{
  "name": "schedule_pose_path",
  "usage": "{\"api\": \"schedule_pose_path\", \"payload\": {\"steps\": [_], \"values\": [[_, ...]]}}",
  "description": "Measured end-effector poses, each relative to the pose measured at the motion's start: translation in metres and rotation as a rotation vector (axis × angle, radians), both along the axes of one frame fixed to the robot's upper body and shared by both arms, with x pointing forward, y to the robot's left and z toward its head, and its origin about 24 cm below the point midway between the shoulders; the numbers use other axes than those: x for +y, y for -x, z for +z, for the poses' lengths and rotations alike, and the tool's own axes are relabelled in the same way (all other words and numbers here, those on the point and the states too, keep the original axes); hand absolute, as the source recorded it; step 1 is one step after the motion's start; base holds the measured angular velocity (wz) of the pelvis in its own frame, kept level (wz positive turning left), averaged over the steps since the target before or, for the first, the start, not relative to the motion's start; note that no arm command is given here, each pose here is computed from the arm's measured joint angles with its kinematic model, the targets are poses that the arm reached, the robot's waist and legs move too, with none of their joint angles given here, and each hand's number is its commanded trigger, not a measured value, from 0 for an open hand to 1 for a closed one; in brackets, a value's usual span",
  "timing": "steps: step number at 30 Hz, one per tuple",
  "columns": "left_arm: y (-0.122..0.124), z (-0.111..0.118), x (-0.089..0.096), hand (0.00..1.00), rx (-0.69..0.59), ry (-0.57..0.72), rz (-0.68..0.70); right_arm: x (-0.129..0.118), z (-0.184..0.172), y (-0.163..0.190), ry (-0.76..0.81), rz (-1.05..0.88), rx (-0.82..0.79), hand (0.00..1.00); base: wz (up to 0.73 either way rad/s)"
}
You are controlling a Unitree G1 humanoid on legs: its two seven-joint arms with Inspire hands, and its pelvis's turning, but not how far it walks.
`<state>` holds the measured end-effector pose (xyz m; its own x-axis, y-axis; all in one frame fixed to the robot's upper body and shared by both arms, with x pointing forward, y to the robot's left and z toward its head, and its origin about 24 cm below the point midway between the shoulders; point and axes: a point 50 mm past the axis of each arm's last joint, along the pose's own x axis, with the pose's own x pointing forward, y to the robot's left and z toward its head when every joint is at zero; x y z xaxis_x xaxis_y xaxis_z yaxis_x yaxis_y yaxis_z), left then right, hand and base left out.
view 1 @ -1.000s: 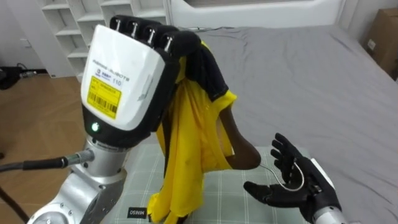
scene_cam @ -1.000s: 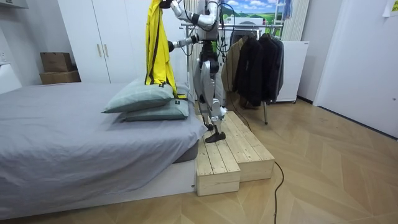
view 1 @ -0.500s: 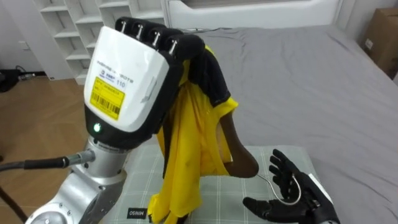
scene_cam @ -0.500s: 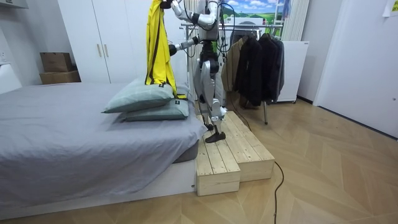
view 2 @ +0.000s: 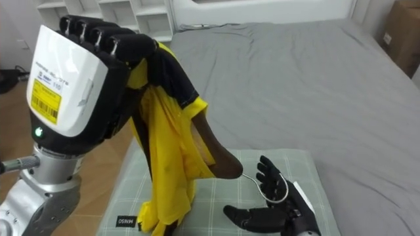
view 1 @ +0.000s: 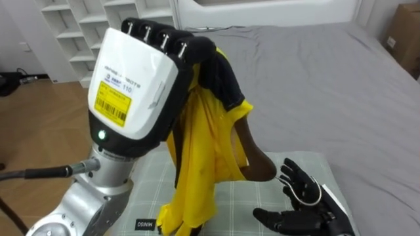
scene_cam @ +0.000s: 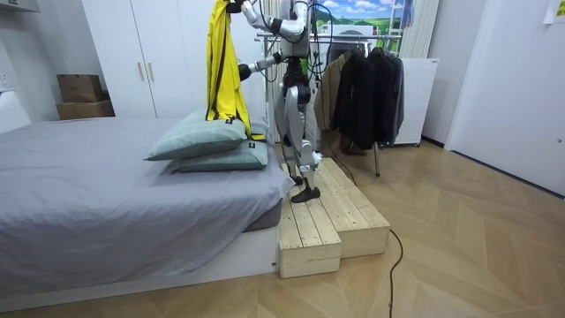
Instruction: Hang clothes
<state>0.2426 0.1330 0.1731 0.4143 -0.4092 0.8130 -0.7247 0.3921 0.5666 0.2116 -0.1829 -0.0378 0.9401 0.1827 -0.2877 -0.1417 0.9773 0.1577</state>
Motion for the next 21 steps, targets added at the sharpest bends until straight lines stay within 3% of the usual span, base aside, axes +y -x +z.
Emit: {"api": "schedule_pose_path", "payload": {"steps": [7,21], "values": [[0.001,-0.005,-0.008,1.0,0.021,-0.006,-0.033,0.019,-0.015,0.005,-0.05,0.051,0.069,0.0,0.02],[0.001,-0.012,-0.02,1.0,0.065,0.011,-0.071,0.054,-0.005,-0.01,-0.047,0.184,0.022,0.0,0.0]]}}
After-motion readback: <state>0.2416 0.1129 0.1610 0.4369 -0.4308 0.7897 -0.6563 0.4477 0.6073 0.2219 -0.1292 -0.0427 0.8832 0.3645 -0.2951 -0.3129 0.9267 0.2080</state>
